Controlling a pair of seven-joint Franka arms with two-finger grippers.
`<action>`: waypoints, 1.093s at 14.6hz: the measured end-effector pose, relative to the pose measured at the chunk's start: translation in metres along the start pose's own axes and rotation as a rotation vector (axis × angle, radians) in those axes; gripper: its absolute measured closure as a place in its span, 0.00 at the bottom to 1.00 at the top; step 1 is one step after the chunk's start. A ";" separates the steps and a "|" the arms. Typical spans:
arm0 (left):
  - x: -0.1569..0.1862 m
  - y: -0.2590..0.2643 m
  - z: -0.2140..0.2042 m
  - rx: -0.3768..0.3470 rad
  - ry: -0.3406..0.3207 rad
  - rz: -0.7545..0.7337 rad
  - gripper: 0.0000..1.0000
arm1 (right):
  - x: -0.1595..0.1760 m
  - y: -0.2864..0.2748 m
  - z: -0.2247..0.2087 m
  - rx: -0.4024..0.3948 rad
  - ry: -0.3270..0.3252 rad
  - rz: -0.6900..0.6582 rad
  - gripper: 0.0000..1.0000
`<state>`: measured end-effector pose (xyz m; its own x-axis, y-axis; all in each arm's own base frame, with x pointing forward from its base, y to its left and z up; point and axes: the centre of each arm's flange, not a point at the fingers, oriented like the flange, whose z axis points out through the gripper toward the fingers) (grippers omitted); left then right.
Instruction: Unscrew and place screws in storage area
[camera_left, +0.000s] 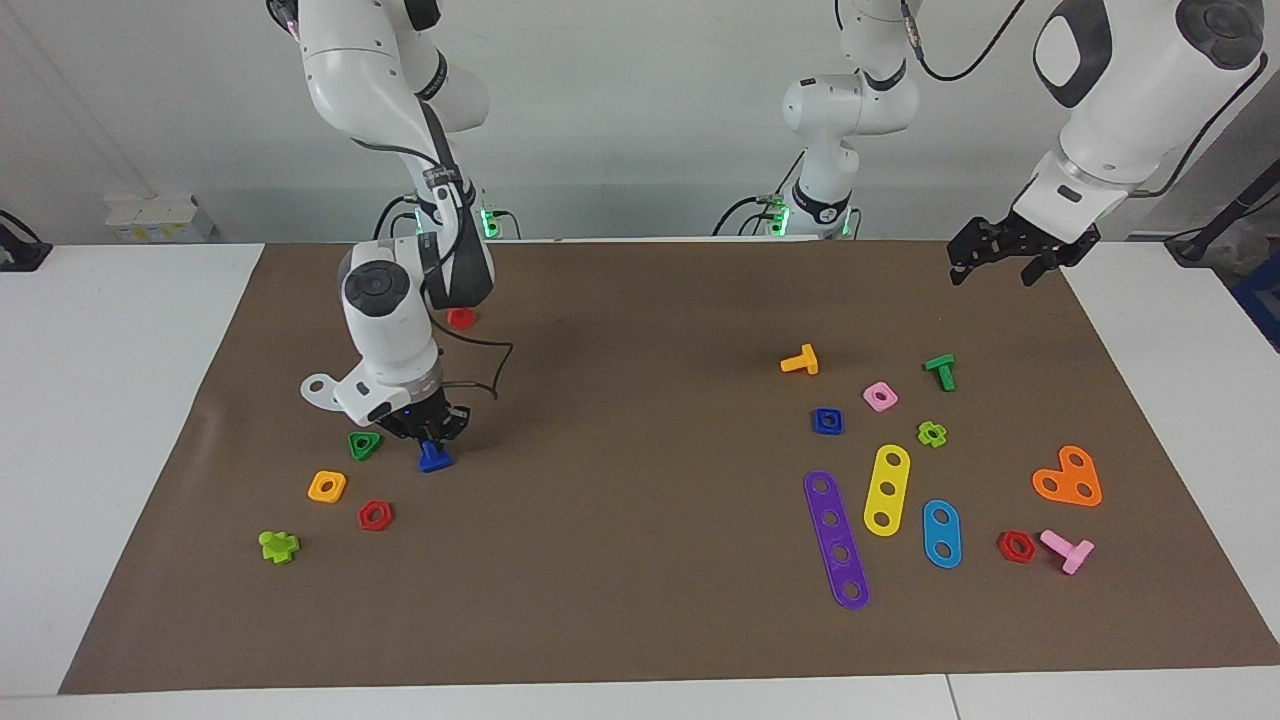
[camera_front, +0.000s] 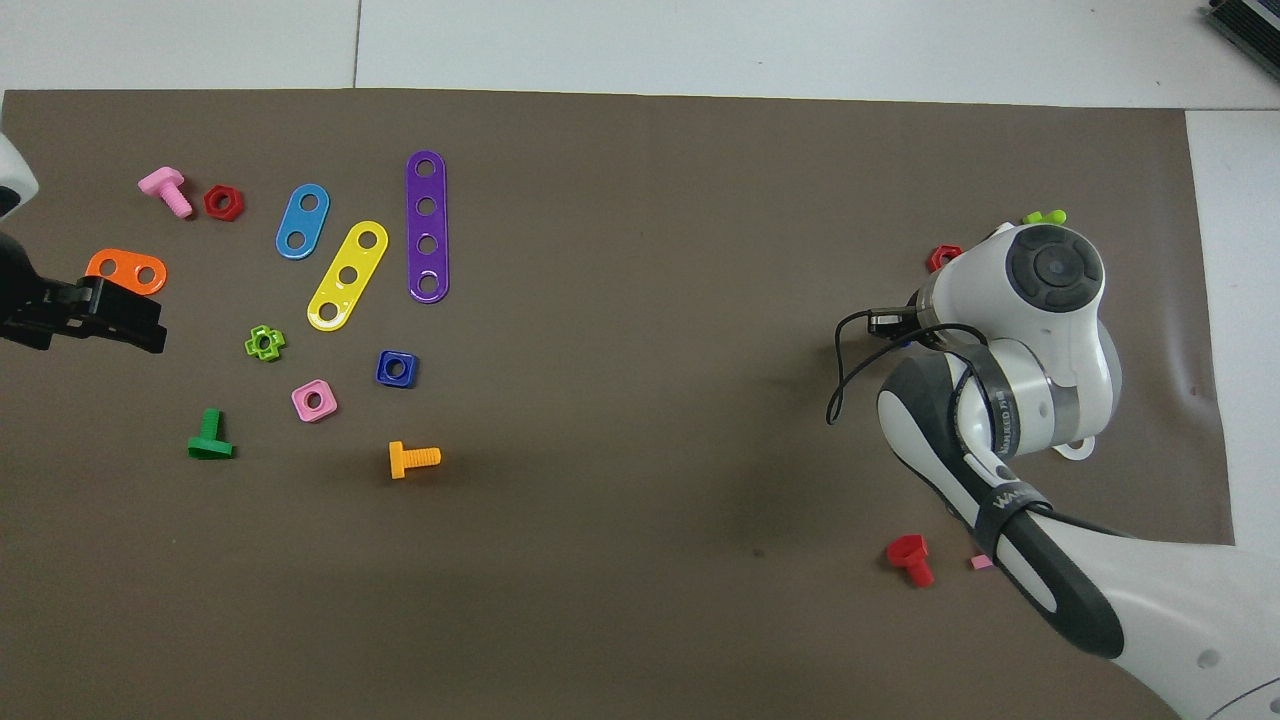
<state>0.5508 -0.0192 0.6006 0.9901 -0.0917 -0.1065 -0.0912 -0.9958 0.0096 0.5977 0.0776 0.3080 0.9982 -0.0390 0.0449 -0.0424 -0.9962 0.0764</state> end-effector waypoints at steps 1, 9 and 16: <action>-0.006 0.000 0.001 0.000 0.007 0.000 0.00 | 0.000 0.001 0.001 0.000 0.000 0.002 0.77; -0.016 0.000 -0.028 0.007 0.133 -0.001 0.00 | 0.009 0.016 -0.090 0.007 0.063 0.037 0.00; -0.020 0.001 -0.059 0.012 0.157 0.000 0.00 | -0.018 0.037 -0.254 0.090 0.070 0.068 0.00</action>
<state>0.5375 -0.0182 0.6611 0.9945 -0.0918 0.0501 -0.0918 -0.9958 -0.0021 0.5673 0.0610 0.5627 0.9877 -0.1047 0.1162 -0.1033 -0.9945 -0.0187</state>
